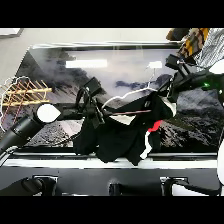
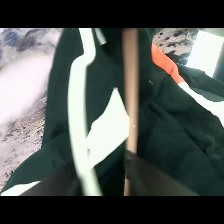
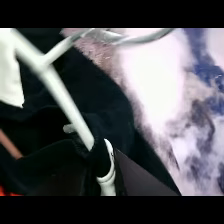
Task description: Fold the clothes and pants, and hang the long-sleeved shirts on hangers.
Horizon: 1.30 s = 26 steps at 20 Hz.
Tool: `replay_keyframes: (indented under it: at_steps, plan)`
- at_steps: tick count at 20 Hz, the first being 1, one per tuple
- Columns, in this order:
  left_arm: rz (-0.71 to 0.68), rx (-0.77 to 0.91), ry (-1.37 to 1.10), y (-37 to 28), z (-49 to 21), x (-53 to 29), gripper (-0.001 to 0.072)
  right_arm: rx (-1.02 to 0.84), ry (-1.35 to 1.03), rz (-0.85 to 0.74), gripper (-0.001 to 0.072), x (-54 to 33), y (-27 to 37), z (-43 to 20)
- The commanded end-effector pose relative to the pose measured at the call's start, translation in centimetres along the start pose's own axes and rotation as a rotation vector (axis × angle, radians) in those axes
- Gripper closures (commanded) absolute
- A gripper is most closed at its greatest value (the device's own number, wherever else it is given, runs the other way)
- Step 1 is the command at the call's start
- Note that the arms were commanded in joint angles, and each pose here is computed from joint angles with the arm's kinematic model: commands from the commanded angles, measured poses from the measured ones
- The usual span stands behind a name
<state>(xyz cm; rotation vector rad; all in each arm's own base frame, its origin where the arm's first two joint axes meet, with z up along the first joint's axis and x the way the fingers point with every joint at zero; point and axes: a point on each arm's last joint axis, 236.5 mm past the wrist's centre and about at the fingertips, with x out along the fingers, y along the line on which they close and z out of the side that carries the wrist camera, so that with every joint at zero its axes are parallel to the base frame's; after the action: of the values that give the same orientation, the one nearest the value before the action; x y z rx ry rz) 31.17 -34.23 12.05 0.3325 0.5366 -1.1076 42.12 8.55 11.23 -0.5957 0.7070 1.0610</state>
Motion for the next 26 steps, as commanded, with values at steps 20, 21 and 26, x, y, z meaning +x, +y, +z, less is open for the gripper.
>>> replay_keyframes:
  at_steps: [20,21,26]
  plan:
    - [0.236,-0.679,0.127,-2.4,-4.9,7.0,0.0034,0.377,0.113,-0.149,0.0661,-7.2,3.1,0.2]
    - [0.254,-0.638,0.143,-3.4,-4.9,8.3,0.0034,0.377,0.113,-0.15,0.0661,-7.2,3.1,0.2]
    - [0.278,-0.644,0.195,-5.0,-5.3,13.2,0.0034,0.377,0.113,-0.15,0.0661,-7.2,3.1,0.2]
